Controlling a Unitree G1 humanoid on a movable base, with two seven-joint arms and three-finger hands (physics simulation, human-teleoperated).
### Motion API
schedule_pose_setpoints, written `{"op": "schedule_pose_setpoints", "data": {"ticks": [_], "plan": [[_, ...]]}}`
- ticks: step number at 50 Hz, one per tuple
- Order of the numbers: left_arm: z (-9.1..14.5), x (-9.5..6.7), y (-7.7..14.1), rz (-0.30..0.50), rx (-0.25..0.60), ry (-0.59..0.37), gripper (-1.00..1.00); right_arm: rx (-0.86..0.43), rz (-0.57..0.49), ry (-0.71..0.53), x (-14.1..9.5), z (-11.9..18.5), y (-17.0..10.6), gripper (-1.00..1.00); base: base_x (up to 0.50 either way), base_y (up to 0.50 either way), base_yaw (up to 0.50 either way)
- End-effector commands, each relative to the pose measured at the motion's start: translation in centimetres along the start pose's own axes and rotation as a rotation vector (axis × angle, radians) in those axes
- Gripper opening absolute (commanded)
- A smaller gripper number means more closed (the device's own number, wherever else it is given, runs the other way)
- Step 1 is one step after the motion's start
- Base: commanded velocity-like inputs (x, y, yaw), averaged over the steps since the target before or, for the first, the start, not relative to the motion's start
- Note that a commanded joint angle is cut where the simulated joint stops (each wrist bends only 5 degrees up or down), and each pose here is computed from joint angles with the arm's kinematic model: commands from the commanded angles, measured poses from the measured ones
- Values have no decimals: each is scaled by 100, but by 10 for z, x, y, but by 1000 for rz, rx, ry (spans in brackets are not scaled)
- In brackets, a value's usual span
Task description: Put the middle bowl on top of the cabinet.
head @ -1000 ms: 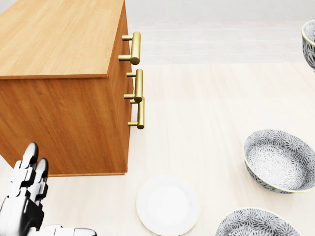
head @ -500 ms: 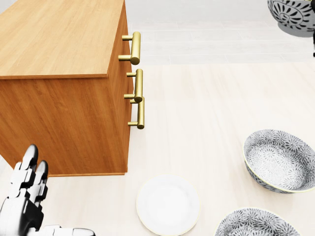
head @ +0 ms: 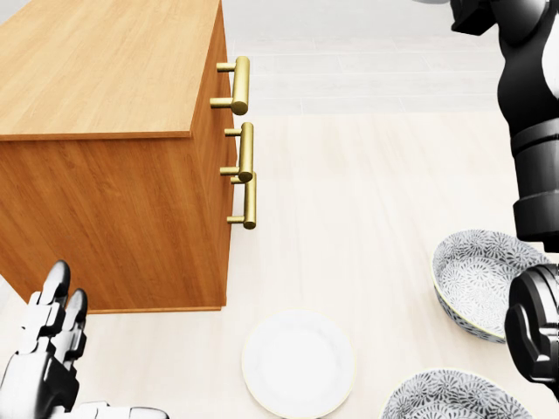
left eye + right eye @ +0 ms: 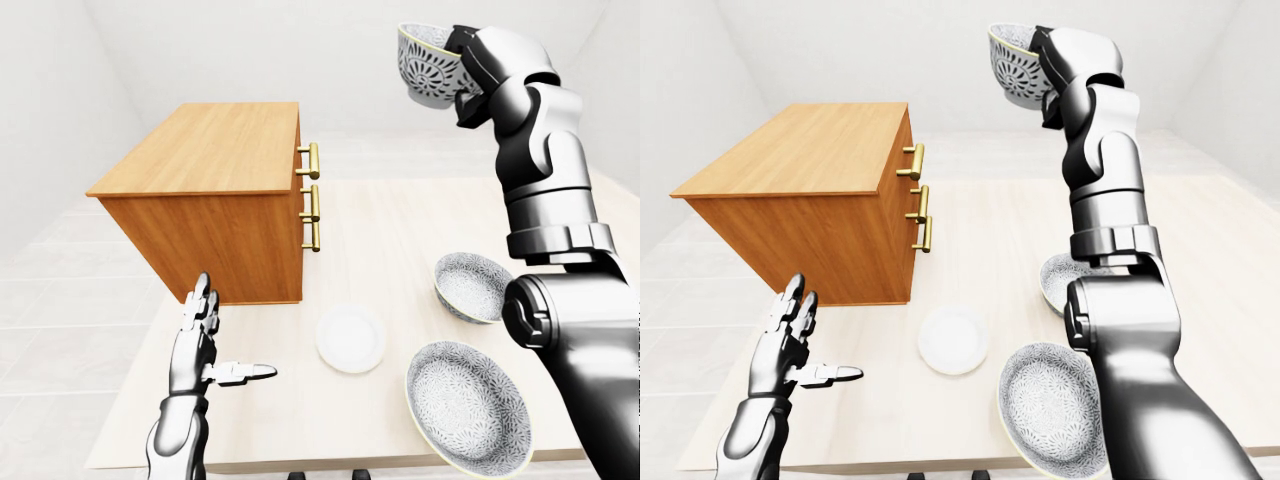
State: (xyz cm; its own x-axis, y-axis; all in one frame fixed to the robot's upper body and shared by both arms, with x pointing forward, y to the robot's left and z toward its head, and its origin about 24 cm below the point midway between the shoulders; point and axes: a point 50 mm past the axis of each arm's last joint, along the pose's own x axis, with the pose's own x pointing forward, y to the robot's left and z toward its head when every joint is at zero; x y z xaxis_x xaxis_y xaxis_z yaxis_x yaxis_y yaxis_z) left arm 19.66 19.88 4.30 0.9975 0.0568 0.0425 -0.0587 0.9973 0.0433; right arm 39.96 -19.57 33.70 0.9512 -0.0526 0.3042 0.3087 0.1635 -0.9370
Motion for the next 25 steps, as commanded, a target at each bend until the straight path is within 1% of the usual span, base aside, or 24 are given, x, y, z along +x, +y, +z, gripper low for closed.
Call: {"op": "schedule_pose_setpoints", "data": {"ticks": [1, 3, 8, 9, 10, 11, 13, 15, 16, 20, 25], "plan": [[-2, 1, 2, 3, 0, 8, 100, 122, -55, -93, 11, 44, -9, -100, 0, 0, 0], [-2, 1, 2, 4, 1, 7, 100, 131, -49, -102, 12, 48, -8, -100, 0, 0, 0], [1, -1, 2, 0, 14, -3, 100, 174, -78, -139, 14, 70, -10, -100, 0, 0, 0], [1, -1, 2, 0, 14, -2, 100, 174, -78, -138, 15, 70, -10, -100, 0, 0, 0], [1, -1, 2, 3, 16, -1, 100, 174, -73, -157, 14, 78, -11, -100, 0, 0, 0], [1, -1, 2, 3, 16, -1, 100, 174, -73, -157, 14, 78, -11, -100, 0, 0, 0], [0, -1, 4, 8, 15, 4, 100, 174, -66, -183, 14, 89, -11, -100, 0, 0, 0], [0, -1, 4, 8, 16, 2, 100, 175, -72, -189, 14, 92, -12, -100, 0, 0, 0], [1, -3, 4, 10, 18, 0, 100, 172, -62, -207, 13, 100, -12, -100, 0, 0, 0], [2, -6, 5, 13, 15, -2, 100, 169, -63, -246, 11, 116, -15, -100, 0, 0, 0], [3, -8, 5, 11, 19, -4, 100, 153, -54, -287, 7, 131, -12, -100, 0, 0, 0]]}}
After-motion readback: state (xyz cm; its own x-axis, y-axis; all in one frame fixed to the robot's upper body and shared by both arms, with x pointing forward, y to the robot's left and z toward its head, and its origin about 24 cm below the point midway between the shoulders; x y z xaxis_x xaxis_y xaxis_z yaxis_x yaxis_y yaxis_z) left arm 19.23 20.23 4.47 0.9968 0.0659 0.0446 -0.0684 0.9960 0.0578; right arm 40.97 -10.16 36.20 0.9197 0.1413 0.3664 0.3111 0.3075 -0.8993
